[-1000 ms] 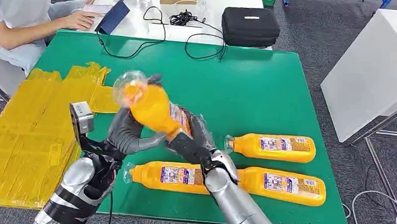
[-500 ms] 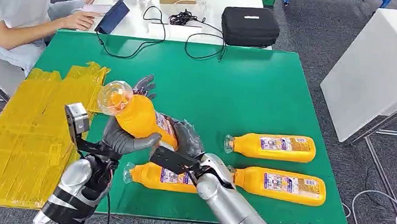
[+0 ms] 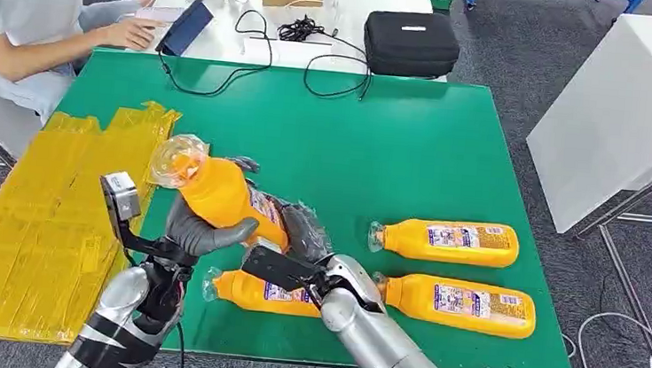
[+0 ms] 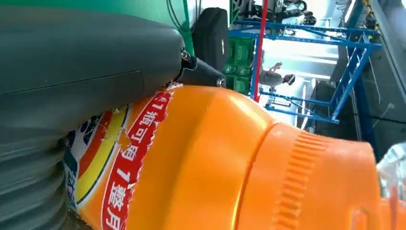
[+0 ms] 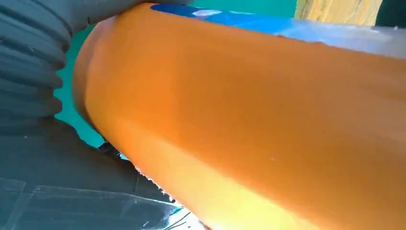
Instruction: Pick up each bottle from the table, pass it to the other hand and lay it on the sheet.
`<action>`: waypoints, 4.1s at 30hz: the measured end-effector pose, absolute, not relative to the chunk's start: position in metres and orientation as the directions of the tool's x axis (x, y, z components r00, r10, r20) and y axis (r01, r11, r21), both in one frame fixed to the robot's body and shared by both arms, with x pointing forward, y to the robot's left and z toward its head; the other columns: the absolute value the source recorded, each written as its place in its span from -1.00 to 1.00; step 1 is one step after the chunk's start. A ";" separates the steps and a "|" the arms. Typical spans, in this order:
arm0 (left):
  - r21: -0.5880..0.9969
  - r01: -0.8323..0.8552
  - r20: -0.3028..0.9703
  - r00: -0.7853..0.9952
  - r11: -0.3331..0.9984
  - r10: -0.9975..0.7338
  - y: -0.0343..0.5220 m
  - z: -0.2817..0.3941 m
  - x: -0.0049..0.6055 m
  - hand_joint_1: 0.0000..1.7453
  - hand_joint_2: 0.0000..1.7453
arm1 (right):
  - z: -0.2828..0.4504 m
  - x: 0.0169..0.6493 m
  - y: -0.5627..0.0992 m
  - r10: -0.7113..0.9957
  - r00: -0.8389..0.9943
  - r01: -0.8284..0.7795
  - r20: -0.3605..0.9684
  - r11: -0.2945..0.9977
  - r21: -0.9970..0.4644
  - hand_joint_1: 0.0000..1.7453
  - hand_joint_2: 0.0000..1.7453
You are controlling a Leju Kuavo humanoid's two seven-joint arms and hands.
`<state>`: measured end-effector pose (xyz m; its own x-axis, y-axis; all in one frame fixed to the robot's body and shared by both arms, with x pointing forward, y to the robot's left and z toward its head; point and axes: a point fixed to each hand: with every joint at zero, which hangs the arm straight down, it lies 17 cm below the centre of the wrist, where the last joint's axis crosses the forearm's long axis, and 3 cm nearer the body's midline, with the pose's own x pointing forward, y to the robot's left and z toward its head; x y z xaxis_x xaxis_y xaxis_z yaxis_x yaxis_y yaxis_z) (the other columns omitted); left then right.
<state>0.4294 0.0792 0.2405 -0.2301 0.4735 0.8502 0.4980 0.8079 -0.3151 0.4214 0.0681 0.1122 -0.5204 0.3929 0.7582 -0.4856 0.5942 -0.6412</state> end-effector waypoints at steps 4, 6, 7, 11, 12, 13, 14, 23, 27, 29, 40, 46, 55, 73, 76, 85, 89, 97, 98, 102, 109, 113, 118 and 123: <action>-0.323 0.492 0.848 -0.228 0.808 0.478 0.081 0.240 0.430 1.00 1.00 | 0.112 0.421 0.068 0.392 -0.521 -0.484 0.758 0.596 -0.641 1.00 1.00; -0.326 0.488 0.848 -0.228 0.810 0.479 0.082 0.240 0.431 1.00 1.00 | 0.113 0.421 0.069 0.393 -0.524 -0.479 0.756 0.597 -0.643 1.00 1.00; -0.327 0.487 0.847 -0.228 0.810 0.480 0.082 0.240 0.431 1.00 1.00 | 0.113 0.421 0.069 0.393 -0.524 -0.478 0.755 0.598 -0.643 1.00 1.00; -0.329 0.485 0.847 -0.228 0.810 0.480 0.083 0.240 0.431 1.00 1.00 | 0.113 0.420 0.069 0.393 -0.525 -0.479 0.755 0.597 -0.644 1.00 1.00; -0.329 0.485 0.847 -0.228 0.810 0.480 0.083 0.240 0.431 1.00 1.00 | 0.113 0.420 0.069 0.393 -0.525 -0.479 0.755 0.597 -0.643 1.00 1.00; -0.329 0.484 0.847 -0.228 0.811 0.480 0.083 0.240 0.431 1.00 1.00 | 0.113 0.420 0.069 0.393 -0.525 -0.479 0.755 0.598 -0.643 1.00 1.00; -0.330 0.484 0.847 -0.228 0.810 0.481 0.083 0.240 0.431 1.00 1.00 | 0.113 0.421 0.068 0.394 -0.525 -0.474 0.754 0.600 -0.644 1.00 1.00; -0.288 0.294 0.862 -0.336 0.911 0.380 0.121 0.241 0.452 1.00 1.00 | 0.136 0.411 0.043 0.259 -0.490 -0.430 0.833 0.759 -0.489 -1.00 1.00; 0.090 -0.052 0.827 -0.552 0.995 -0.104 0.166 0.254 0.457 1.00 1.00 | 0.182 0.406 0.008 0.143 -0.519 -0.371 0.843 0.851 -0.372 -1.00 1.00; 0.203 -0.156 0.770 -0.584 0.967 -0.256 0.176 0.262 0.455 1.00 1.00 | 0.199 0.402 -0.008 0.111 -0.537 -0.349 0.836 0.873 -0.341 -1.00 1.00; 0.634 -0.526 0.368 -0.440 0.567 -0.819 0.211 0.274 0.471 1.00 1.00 | 0.259 0.379 -0.066 0.047 -0.641 -0.258 0.766 0.927 -0.272 -1.00 1.00; 0.736 -0.654 0.003 -0.258 0.177 -0.966 0.224 0.271 0.487 1.00 1.00 | 0.266 0.374 -0.070 0.031 -0.655 -0.263 0.755 0.927 -0.267 -1.00 1.00; 0.912 -0.391 -0.170 -0.080 -0.126 -0.982 0.288 0.201 0.570 1.00 1.00 | 0.265 0.369 -0.064 0.040 -0.659 -0.292 0.751 0.906 -0.305 -1.00 1.00; 0.991 -0.058 -0.121 -0.020 -0.120 -0.992 0.336 0.100 0.580 -0.80 1.00 | 0.237 0.373 -0.043 0.153 -0.622 -0.318 0.768 0.847 -0.427 -1.00 1.00; 0.994 0.005 -0.108 -0.020 -0.108 -0.994 0.336 0.083 0.577 -1.00 1.00 | 0.224 0.379 -0.038 0.231 -0.616 -0.307 0.753 0.810 -0.500 -1.00 1.00; 0.995 0.101 -0.015 -0.029 -0.018 -0.999 0.318 0.054 0.567 -1.00 1.00 | 0.163 0.395 -0.021 0.518 -0.599 -0.262 0.611 0.594 -0.761 -1.00 1.00; 0.995 0.092 0.053 -0.034 0.050 -0.998 0.309 0.054 0.567 -1.00 1.00 | 0.139 0.403 -0.021 0.601 -0.583 -0.255 0.547 0.504 -0.825 -1.00 1.00; 0.912 -0.058 0.398 -0.107 0.405 -0.911 0.272 0.103 0.574 -1.00 1.00 | 0.093 0.407 -0.025 0.669 -0.553 -0.312 0.497 0.387 -0.868 -1.00 1.00; 0.888 -0.072 0.444 -0.117 0.453 -0.888 0.268 0.112 0.575 -1.00 1.00 | 0.088 0.407 -0.026 0.675 -0.549 -0.319 0.492 0.375 -0.871 -1.00 1.00; 0.847 -0.119 0.499 -0.160 0.518 -0.852 0.255 0.141 0.578 -1.00 1.00 | 0.073 0.405 -0.029 0.692 -0.539 -0.341 0.480 0.342 -0.876 -1.00 1.00; 0.769 -0.161 0.583 -0.220 0.619 -0.782 0.248 0.165 0.574 -1.00 1.00 | 0.065 0.407 -0.032 0.710 -0.538 -0.345 0.455 0.307 -0.887 -1.00 1.00; 0.630 -0.176 0.702 -0.290 0.757 -0.651 0.242 0.195 0.566 -1.00 1.00 | 0.054 0.406 -0.033 0.722 -0.544 -0.362 0.428 0.258 -0.896 -1.00 1.00; 0.488 -0.167 0.760 -0.403 0.857 -0.511 0.231 0.235 0.547 -1.00 1.00 | 0.030 0.404 -0.039 0.753 -0.522 -0.398 0.402 0.202 -0.895 -1.00 1.00; 0.443 -0.160 0.743 -0.485 0.882 -0.461 0.216 0.263 0.529 -1.00 1.00 | 0.009 0.403 -0.044 0.771 -0.513 -0.433 0.377 0.147 -0.889 -1.00 1.00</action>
